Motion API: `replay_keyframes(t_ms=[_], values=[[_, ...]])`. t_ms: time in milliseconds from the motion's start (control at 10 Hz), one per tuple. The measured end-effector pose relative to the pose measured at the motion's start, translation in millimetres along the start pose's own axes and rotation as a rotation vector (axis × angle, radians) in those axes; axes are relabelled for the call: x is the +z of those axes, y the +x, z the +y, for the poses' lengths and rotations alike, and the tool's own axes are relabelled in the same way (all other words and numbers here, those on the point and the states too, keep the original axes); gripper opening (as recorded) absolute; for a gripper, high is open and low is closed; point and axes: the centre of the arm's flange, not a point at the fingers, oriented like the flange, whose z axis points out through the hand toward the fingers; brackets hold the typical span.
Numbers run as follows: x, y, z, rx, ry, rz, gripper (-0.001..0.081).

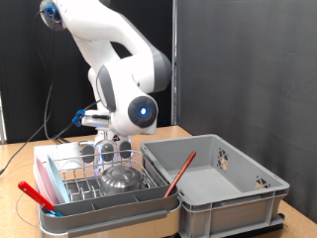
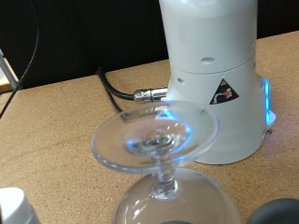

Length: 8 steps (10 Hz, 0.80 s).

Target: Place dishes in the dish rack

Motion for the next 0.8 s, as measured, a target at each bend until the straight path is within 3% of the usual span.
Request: replay_keyframes(t_ms=[500,800], values=[[-55,49,-35,-0.014,-0.11,-0.169,0.0809],[-85,81,-57,-0.042,-0.204,-0.184,0.0809]])
